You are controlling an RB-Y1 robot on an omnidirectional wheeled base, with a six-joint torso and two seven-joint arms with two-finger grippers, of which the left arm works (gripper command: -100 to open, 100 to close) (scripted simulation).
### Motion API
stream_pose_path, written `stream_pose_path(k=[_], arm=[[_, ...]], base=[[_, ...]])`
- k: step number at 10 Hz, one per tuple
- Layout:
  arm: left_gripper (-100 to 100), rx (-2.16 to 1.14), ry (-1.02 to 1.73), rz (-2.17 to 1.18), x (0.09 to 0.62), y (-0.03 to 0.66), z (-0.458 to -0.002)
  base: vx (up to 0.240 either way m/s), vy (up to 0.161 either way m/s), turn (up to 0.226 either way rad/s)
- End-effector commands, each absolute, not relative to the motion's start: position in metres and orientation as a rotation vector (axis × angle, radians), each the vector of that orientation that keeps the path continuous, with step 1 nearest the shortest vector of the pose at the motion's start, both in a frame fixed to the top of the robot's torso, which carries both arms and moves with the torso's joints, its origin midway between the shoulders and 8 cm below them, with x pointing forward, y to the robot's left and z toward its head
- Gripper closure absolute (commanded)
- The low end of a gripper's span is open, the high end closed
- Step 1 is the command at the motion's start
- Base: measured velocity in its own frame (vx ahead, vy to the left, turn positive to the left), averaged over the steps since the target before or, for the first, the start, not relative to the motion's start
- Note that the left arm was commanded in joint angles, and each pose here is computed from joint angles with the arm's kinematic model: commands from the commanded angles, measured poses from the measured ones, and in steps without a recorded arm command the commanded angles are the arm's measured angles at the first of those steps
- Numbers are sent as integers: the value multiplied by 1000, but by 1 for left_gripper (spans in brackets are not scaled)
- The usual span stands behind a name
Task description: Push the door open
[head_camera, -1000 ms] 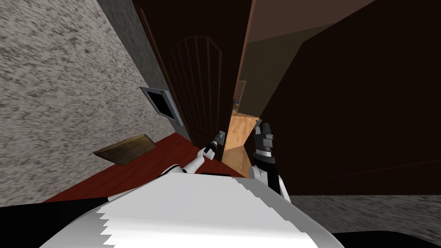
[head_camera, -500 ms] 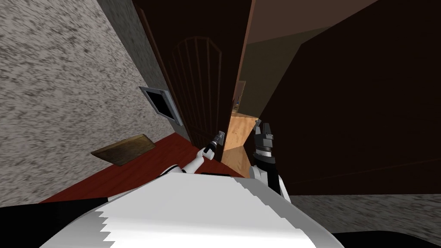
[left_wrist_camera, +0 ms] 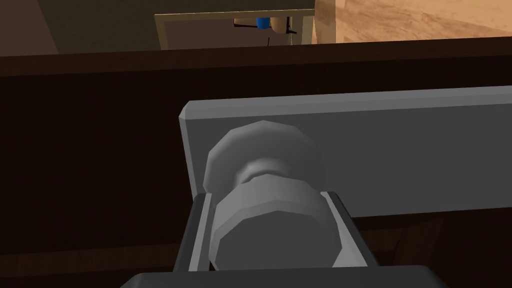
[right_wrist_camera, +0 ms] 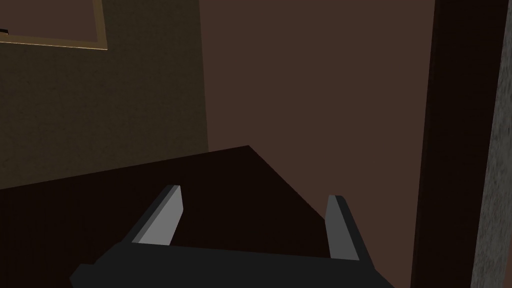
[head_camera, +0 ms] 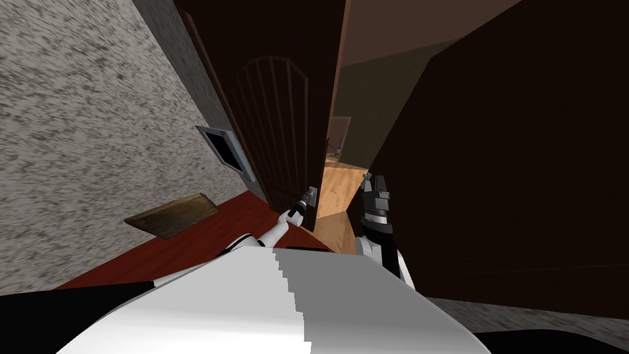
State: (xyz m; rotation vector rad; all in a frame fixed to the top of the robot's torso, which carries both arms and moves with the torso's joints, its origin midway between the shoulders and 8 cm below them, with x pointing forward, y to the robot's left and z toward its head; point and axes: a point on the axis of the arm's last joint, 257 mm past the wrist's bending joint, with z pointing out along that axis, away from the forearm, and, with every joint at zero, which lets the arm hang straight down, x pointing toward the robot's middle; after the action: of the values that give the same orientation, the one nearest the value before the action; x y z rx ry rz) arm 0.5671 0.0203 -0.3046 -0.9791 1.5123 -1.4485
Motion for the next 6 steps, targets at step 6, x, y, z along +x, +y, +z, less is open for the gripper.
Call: stream_pose_path(k=[6], arm=[[100, -1014, 1435, -1366, 588, 81, -299]], base=[[151, -156, 78]])
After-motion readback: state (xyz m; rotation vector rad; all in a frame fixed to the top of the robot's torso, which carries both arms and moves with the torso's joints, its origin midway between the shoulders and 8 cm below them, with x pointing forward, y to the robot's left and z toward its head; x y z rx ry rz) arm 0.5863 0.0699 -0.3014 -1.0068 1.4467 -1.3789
